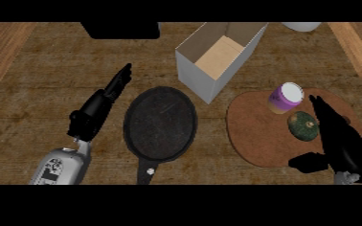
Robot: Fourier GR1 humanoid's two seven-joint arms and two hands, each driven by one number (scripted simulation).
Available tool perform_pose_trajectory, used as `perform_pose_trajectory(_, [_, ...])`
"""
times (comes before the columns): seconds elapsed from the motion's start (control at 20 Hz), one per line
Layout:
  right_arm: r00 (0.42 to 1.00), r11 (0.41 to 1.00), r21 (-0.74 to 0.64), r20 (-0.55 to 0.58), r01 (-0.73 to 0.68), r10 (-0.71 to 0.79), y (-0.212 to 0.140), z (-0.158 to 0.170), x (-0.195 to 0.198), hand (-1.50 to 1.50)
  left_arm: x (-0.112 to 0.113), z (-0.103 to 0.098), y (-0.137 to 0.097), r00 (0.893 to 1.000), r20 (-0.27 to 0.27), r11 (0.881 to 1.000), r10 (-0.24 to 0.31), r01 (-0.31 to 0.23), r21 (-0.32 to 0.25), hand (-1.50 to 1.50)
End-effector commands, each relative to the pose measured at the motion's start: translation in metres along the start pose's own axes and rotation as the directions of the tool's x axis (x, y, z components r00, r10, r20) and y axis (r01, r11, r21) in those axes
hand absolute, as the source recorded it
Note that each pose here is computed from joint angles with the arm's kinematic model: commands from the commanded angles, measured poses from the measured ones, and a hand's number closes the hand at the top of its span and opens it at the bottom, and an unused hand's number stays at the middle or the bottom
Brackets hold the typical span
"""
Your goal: Pick the squash from the cutting board and place it in the cardboard box
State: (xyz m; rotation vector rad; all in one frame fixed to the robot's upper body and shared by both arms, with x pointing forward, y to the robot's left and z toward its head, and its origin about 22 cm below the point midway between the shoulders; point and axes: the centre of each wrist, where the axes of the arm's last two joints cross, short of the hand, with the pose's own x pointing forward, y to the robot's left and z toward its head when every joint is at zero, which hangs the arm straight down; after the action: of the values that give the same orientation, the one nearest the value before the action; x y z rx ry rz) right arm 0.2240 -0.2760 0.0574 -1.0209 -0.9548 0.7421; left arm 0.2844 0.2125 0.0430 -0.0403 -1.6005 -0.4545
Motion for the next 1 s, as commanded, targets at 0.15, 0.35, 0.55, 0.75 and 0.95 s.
perform_pose_trajectory(0.15, [1.000,0.998,0.065,-0.014,-0.022,0.023,0.016,-0.006,0.005,-1.50,0.006,-0.014,0.001,1.000,-0.015,1.000,0.012,-0.011,0.022,0.00])
perform_pose_trajectory(0.35, [0.999,0.998,0.066,-0.030,-0.016,0.018,0.042,-0.015,-0.012,-1.50,-0.002,-0.011,-0.014,1.000,0.020,1.000,-0.008,0.007,0.006,0.00])
perform_pose_trajectory(0.55, [0.999,0.995,0.096,-0.031,-0.021,0.024,0.027,-0.028,-0.019,-1.50,0.000,-0.012,-0.010,1.000,0.011,1.000,-0.003,0.003,-0.002,0.00])
perform_pose_trajectory(0.75, [0.999,0.994,0.103,-0.032,-0.037,0.041,0.043,-0.025,-0.004,-1.50,0.008,0.005,-0.011,1.000,0.004,1.000,-0.002,0.002,0.005,0.00])
perform_pose_trajectory(0.95, [0.995,0.995,0.080,-0.070,-0.062,0.068,0.031,-0.034,-0.021,-1.50,0.002,0.017,-0.003,1.000,-0.006,1.000,0.001,-0.001,-0.005,0.00])
